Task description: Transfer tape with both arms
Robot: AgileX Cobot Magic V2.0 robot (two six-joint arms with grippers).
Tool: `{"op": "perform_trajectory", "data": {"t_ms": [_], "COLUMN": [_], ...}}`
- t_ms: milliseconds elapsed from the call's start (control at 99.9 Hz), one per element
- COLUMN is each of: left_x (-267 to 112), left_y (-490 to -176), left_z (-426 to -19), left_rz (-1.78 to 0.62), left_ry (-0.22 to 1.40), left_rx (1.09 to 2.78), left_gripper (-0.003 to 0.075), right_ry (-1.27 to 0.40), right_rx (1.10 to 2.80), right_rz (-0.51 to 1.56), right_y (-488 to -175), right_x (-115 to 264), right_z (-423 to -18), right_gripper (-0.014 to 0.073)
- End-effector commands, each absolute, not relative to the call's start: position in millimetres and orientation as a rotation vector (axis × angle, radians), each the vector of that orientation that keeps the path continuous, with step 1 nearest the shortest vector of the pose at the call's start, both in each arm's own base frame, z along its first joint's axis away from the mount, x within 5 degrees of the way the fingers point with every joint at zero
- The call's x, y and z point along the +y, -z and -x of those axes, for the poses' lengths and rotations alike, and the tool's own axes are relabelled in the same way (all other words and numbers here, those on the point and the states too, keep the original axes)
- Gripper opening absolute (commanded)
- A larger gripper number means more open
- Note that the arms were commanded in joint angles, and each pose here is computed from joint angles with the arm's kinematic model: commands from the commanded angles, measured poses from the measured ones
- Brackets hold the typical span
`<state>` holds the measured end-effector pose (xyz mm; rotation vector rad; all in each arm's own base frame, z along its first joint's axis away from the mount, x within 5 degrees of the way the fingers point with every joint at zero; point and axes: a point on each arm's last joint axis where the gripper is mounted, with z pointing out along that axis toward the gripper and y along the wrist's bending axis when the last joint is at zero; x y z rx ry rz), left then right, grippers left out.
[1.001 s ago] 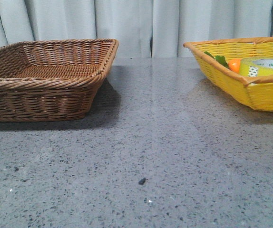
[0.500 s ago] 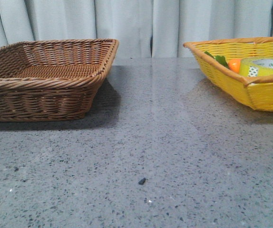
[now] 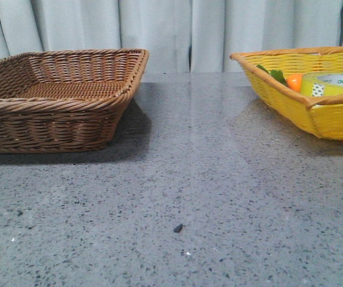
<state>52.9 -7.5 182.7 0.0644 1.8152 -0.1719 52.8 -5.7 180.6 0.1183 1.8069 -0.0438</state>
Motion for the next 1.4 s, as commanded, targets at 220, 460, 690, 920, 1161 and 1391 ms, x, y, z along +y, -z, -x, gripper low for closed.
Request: {"op": "perform_trajectory", "data": {"t_ms": [220,460,690,920,1161,1391], "left_x": [-9.3,-10.0,-10.2,-10.3,-10.3,-10.7], "left_y": [-195.9,-200.3,-205.2,-205.4,-205.4,-217.4], "left_z": [-53.3,-53.3,-53.2,-53.2,-53.2,-51.7], "left_rz": [-0.074,-0.066,-0.065,-0.065,-0.064,-0.064], "left_ry": [0.208,0.231,0.24,0.241,0.242,0.258], "left_rx": [1.63,1.582,1.528,1.526,1.526,1.393], "left_gripper": [-0.0021,-0.0021,-0.0021,-0.0021,-0.0021,-0.0021], "right_ry": [0.048,0.049,0.052,0.051,0.05,0.048], "right_rx": [1.789,1.789,1.789,1.773,1.705,1.622], "right_rz": [-0.121,-0.119,-0.118,-0.116,-0.109,-0.1], "right_y": [-176.4,-176.4,-176.4,-177.9,-184.0,-191.6], "right_x": [-5.9,-5.9,-6.0,-6.0,-5.7,-5.4], "right_z": [-52.9,-52.9,-52.9,-53.3,-54.3,-55.1], "right_gripper": [-0.0059,-0.0059,-0.0059,-0.0059,-0.0059,-0.0059]}}
